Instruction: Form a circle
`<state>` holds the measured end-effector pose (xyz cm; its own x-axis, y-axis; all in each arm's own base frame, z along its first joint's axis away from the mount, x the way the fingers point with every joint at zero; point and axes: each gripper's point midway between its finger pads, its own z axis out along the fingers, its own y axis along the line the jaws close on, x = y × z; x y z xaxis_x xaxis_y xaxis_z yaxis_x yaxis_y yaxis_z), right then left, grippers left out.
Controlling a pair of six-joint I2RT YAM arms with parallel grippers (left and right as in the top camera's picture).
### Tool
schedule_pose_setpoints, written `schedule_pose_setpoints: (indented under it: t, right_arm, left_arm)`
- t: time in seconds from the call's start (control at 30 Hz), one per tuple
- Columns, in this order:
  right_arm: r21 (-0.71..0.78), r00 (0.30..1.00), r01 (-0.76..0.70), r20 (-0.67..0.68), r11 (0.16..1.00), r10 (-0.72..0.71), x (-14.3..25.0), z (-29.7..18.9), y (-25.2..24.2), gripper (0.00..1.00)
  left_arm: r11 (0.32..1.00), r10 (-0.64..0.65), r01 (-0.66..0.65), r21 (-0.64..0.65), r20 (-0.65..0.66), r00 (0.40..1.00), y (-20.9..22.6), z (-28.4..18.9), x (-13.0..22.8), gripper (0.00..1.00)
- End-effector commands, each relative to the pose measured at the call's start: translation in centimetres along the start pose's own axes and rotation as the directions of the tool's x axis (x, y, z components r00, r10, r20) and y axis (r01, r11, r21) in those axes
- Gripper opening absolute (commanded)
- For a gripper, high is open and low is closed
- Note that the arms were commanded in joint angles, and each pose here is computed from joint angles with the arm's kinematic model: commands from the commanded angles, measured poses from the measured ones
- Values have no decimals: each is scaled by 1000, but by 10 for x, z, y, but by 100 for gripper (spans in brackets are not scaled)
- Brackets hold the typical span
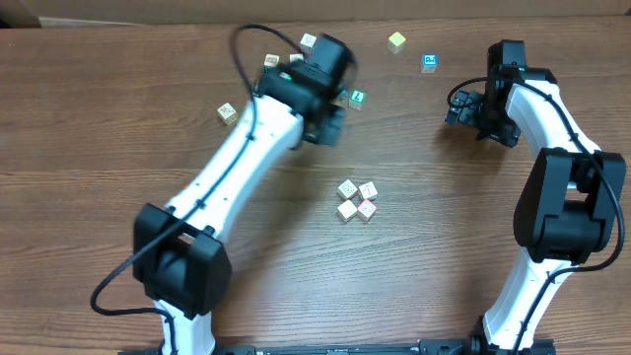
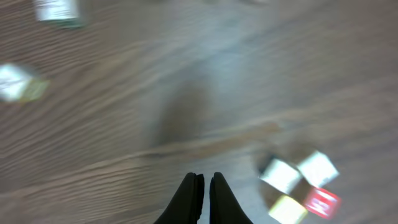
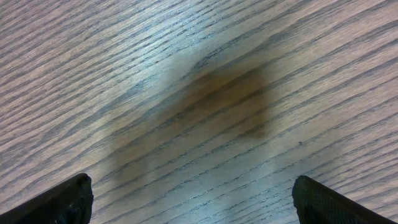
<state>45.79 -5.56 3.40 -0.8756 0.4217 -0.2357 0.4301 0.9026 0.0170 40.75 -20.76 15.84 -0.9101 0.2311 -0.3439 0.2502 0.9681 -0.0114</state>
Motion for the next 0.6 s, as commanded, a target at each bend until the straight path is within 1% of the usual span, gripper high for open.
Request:
schedule_pose_setpoints:
  t: [0.0, 0.1, 0.13, 0.2, 0.33, 0.37, 0.4, 0.43, 0.47, 0.5, 0.57]
  right_arm:
    - [-5, 1000, -4, 25, 1000, 4, -7, -7, 0, 100]
    - [-5, 1000, -4, 25, 1000, 4, -7, -7, 0, 100]
    - [-5, 1000, -4, 25, 1000, 4, -7, -7, 0, 100]
    - [-5, 1000, -4, 25, 1000, 4, -7, -7, 0, 100]
    - [-5, 1000, -4, 25, 1000, 4, -7, -7, 0, 100]
    - [-28, 999, -10, 30, 1000, 11, -9, -7, 5, 100]
    - [-54, 999, -25, 36, 998, 27, -11, -7, 9, 100]
    - [-94, 998, -40, 34, 995, 43, -12, -8, 16, 100]
    - [-141, 998, -52, 16, 989, 55, -10, -9, 25, 100]
    - [-203, 998, -55, -24, 978, 51, -2, -11, 35, 100]
    - [-267, 993, -73, -106, 961, 46, 14, -14, 46, 100]
  left_arm:
    - [989, -127, 129, -67, 30, 991, 48, -7, -9, 4]
    - [971, -218, 220, -94, 24, 976, 80, -7, -8, 4]
    - [956, -271, 272, -109, 28, 962, 101, -7, -8, 4]
    - [931, -339, 341, -128, 32, 940, 126, -7, -6, 5]
    - [885, -438, 437, -163, 29, 898, 168, -9, 3, 17]
    - [863, -475, 471, -182, 21, 880, 187, -11, 10, 28]
    - [853, -492, 486, -192, 14, 870, 196, -11, 15, 39]
    - [843, -507, 499, -200, 9, 862, 203, -12, 19, 54]
    - [833, -523, 513, -207, 6, 852, 210, -13, 22, 82]
    - [824, -536, 525, -213, 7, 844, 217, -14, 24, 100]
    - [809, -557, 546, -219, 13, 831, 228, -15, 27, 100]
